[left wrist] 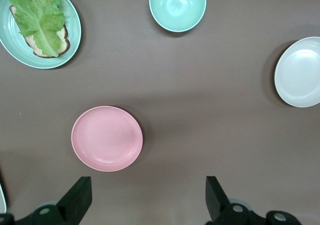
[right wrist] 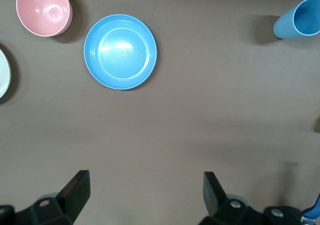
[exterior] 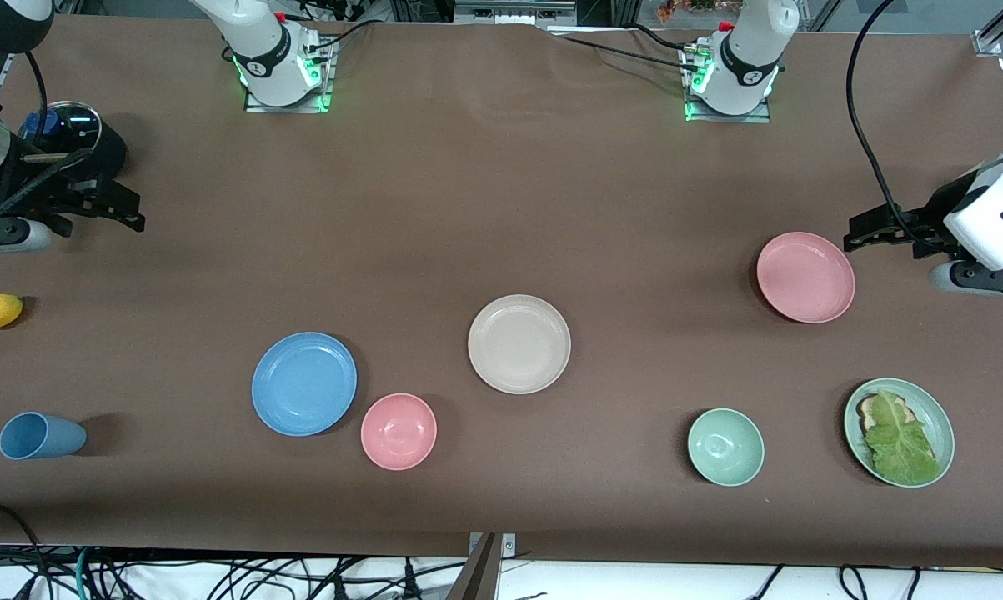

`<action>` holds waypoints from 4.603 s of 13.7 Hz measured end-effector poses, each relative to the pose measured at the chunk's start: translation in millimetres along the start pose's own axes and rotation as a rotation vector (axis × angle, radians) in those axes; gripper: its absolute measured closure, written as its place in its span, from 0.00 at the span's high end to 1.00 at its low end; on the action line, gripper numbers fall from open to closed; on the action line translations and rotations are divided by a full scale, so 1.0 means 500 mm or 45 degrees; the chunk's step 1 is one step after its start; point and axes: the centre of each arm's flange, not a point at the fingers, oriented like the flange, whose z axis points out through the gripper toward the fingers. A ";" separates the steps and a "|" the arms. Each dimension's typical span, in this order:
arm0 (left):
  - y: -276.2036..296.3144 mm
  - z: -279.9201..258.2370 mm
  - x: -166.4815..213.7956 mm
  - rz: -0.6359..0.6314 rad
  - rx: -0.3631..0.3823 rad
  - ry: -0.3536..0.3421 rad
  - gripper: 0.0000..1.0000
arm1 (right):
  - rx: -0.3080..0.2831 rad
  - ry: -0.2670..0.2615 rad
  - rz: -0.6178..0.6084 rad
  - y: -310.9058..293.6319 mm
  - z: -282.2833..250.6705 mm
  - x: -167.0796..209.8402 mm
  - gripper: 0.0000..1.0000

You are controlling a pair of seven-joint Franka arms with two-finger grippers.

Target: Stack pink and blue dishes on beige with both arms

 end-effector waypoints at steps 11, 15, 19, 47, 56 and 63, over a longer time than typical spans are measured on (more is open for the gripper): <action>-0.001 0.012 0.007 0.000 -0.001 -0.014 1.00 | -0.002 -0.004 0.005 0.002 0.006 0.003 1.00; 0.004 0.012 0.007 0.006 0.000 -0.013 1.00 | -0.002 -0.006 0.006 0.003 0.008 0.004 1.00; 0.004 0.012 0.007 0.006 -0.001 -0.012 1.00 | -0.002 -0.006 0.007 0.003 0.008 0.004 1.00; -0.132 0.319 0.132 -0.079 -0.041 -0.185 1.00 | -0.002 -0.007 0.011 0.007 0.009 0.005 1.00; -0.395 0.523 0.004 0.167 -0.263 -0.056 1.00 | -0.002 -0.007 0.012 0.008 0.009 0.005 1.00; -0.435 0.604 -0.065 0.348 -0.242 0.089 1.00 | -0.002 -0.007 0.017 0.013 0.009 0.005 1.00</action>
